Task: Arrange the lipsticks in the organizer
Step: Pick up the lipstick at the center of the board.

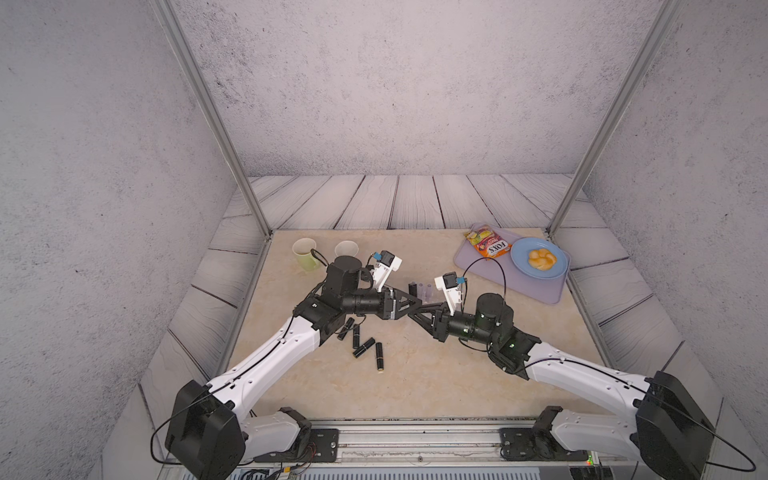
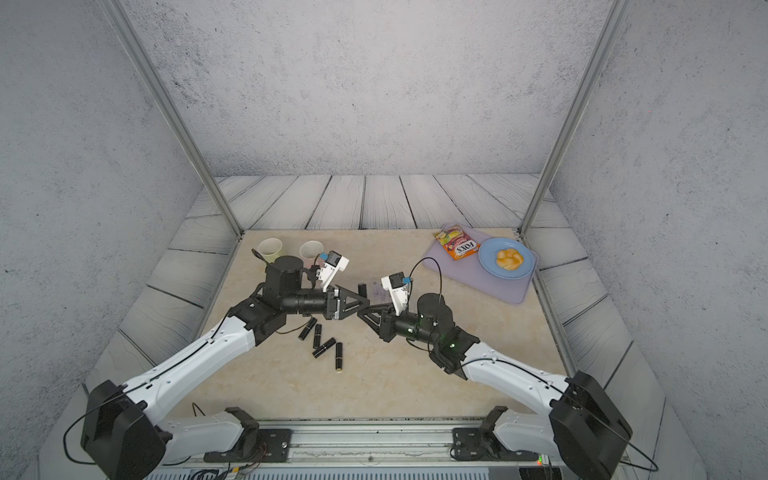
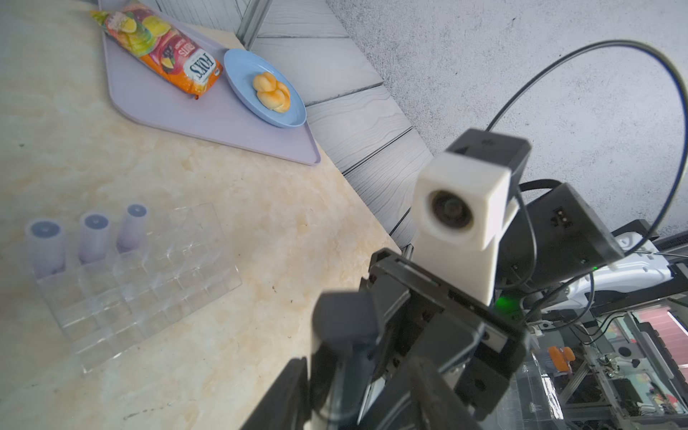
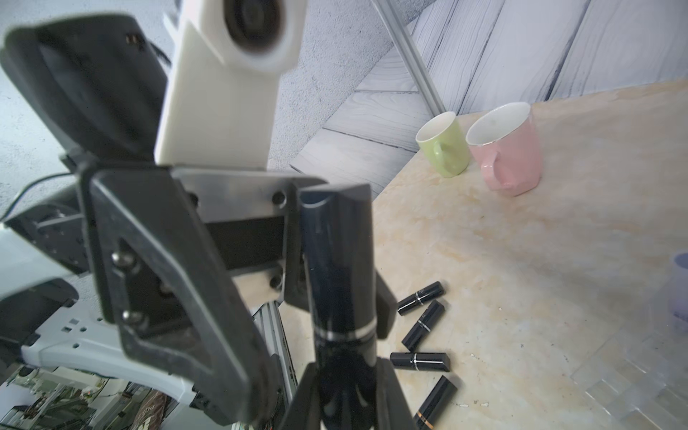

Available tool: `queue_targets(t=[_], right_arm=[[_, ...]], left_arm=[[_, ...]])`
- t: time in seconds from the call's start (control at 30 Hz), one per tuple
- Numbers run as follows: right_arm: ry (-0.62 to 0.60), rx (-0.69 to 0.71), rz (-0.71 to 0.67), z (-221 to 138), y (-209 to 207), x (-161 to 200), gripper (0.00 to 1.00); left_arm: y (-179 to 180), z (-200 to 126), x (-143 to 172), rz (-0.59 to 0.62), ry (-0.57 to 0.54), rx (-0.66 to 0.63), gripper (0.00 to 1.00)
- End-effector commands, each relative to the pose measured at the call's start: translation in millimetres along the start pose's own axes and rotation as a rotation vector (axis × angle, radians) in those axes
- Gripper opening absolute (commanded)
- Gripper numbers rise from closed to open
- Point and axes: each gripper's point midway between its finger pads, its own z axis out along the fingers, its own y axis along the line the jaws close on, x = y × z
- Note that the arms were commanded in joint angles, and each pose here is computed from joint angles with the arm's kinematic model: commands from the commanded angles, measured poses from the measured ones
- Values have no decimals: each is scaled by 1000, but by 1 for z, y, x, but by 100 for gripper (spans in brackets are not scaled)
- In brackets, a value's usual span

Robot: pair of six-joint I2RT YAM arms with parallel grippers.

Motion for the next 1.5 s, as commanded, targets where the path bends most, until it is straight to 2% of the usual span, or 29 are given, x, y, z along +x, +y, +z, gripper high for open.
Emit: queue_targets(t=[0.0, 0.13, 0.33, 0.4, 0.53, 0.6, 0.73, 0.83, 0.9, 1.0, 1.1, 1.23, 1.47], right_arm=[[-53, -10, -15, 1, 3, -14, 7], [-37, -39, -16, 6, 9, -13, 7], [-3, -48, -28, 9, 14, -4, 7], [-4, -52, -32, 9, 16, -4, 7], [-20, -46, -36, 8, 17, -9, 9], [-19, -45, -31, 8, 18, -10, 15], [-4, 2, 37, 3, 9, -3, 48], [-24, 58, 157, -21, -8, 2, 57], [10, 140, 244, -42, -23, -2, 60], [132, 267, 272, -61, -20, -18, 60], [291, 298, 317, -56, -6, -23, 58], [318, 297, 303, -41, 8, -20, 60], [349, 297, 259, -11, 14, -21, 60]], left_arm=[[-9, -4, -10, -8, -72, 31, 45], [-7, 2, -9, -3, -50, 39, 39], [-7, 5, -16, 8, -49, 38, 43], [-6, 7, -19, 4, -48, 36, 36], [-5, 12, -20, 10, -38, 51, 12], [-4, 11, -19, 26, -38, 46, 7], [-2, 2, -16, 138, -30, -21, 0], [13, -18, -12, 331, -14, -204, 0], [20, -28, -10, 443, -28, -275, 0], [14, -29, -5, 536, -73, -249, 0], [13, -22, 3, 625, -59, -286, 0], [23, -25, -2, 664, -48, -381, 0], [25, -17, 5, 666, -4, -383, 0]])
